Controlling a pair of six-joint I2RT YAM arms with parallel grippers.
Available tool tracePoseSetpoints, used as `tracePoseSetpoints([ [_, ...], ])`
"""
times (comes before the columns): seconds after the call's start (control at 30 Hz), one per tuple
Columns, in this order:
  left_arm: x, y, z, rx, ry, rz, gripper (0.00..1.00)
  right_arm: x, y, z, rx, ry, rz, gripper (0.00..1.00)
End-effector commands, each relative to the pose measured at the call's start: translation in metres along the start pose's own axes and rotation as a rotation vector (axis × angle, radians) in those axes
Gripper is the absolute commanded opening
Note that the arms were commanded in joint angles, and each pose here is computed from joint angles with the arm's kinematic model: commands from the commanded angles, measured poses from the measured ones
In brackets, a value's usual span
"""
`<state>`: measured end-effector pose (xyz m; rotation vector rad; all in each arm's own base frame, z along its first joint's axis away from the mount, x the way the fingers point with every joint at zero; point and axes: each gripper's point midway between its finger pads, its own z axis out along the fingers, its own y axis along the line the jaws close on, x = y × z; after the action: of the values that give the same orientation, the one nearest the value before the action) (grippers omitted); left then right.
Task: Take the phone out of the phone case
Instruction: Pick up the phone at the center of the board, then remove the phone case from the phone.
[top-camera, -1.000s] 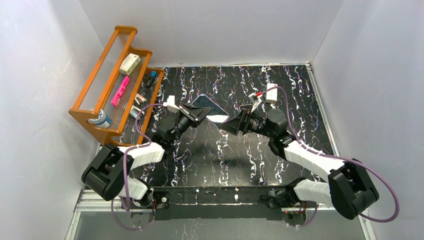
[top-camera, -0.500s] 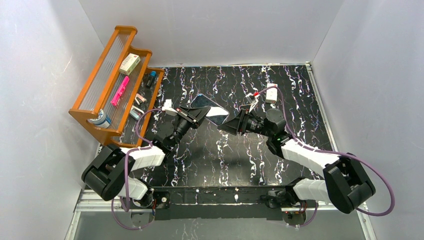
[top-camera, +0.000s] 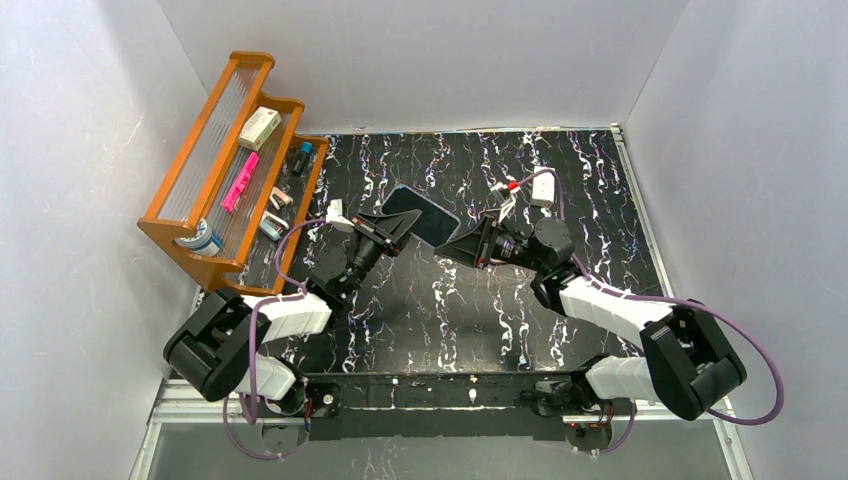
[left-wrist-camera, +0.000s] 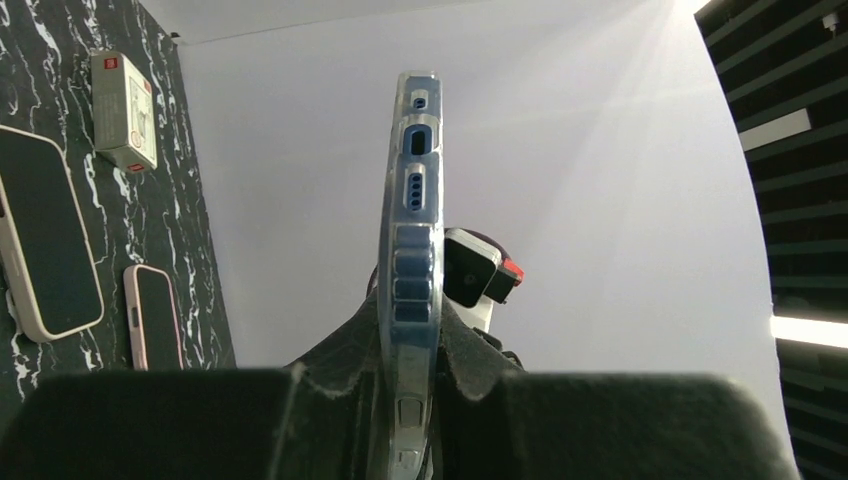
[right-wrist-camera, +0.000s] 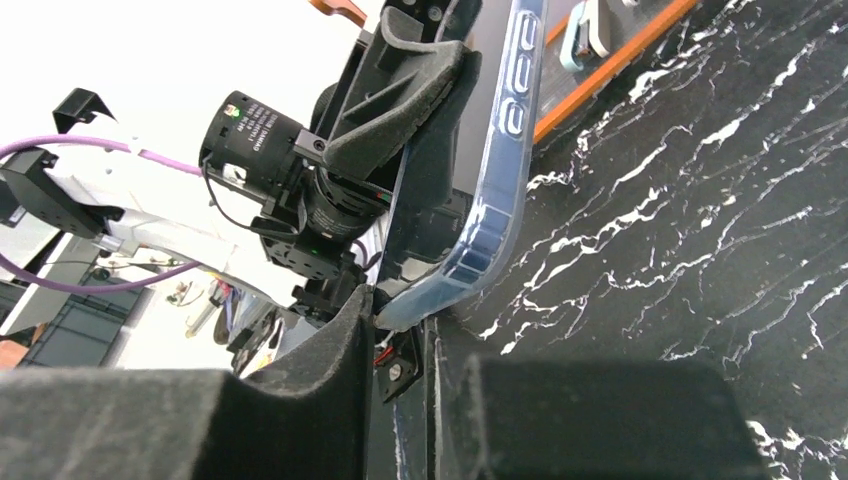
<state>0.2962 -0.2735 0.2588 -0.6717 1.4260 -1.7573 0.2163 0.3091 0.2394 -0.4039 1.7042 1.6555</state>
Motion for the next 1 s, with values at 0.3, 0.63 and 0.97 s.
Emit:
tracePoseSetpoints([
  [0.3, 0.002, -0.024, 0.0, 0.067, 0.013, -0.114, 0.0, -0.004, 0.012, 0.006, -0.156, 0.036, -0.395, 0.01],
  [0.63, 0.005, -0.026, -0.002, 0.046, 0.033, -0.131, 0.0, -0.007, 0.008, 0.018, -0.204, 0.128, -0.602, 0.01],
  [0.97, 0.012, -0.026, -0.001, 0.033, 0.083, -0.09, 0.0, -0.013, 0.001, 0.03, -0.208, 0.198, -0.724, 0.01],
])
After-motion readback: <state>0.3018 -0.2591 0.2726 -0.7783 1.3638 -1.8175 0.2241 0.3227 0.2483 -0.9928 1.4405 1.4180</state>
